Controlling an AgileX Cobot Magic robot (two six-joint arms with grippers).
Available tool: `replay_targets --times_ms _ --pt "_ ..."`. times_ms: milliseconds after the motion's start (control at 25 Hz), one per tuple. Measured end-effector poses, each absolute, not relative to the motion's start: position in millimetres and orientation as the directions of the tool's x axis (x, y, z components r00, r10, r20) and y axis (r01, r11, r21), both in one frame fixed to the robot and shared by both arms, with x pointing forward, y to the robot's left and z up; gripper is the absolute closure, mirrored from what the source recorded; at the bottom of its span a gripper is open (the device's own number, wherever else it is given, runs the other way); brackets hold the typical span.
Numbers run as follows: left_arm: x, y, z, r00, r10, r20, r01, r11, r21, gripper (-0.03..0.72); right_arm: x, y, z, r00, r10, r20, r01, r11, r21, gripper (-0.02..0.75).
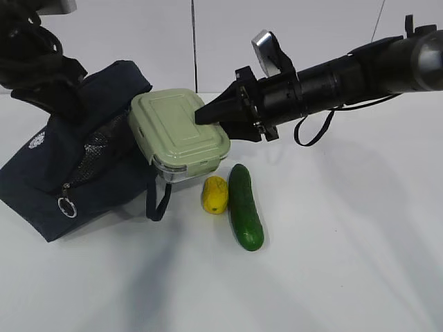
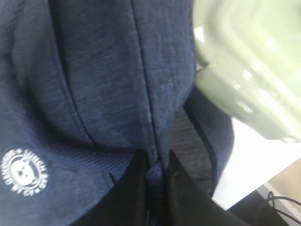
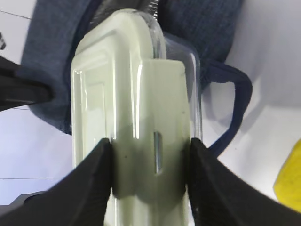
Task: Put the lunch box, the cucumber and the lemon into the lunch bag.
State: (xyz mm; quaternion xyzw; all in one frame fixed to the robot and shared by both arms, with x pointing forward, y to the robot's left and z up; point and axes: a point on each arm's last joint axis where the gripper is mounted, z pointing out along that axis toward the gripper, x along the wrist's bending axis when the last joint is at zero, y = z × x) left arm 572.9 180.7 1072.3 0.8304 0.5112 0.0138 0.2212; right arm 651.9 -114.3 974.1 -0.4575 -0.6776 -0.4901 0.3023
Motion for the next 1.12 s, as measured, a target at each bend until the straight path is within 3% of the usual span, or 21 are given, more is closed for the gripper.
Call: replay_targets --times_ms 400,760,1120 --pt "568.2 173.2 1072.5 0.484 0.84 -0.245 0.849 -0.383 0.365 0.667 647.1 -91.3 951.9 -0.379 0.308 0.872 0.925 0.13 0.356 0.38" --pt "563.3 159.6 1073.3 0.496 0.816 -0.296 0.848 -0.384 0.365 0.669 653.8 -81.0 937.1 -0.34 0.237 0.91 0.939 0.038 0.341 0.38" --pt "566.8 151.6 1067.8 0.468 0.799 -0.377 0.869 -0.339 0.36 0.669 658.6 -79.2 936.0 -0.381 0.237 0.894 0.919 -0.008 0.395 0.381"
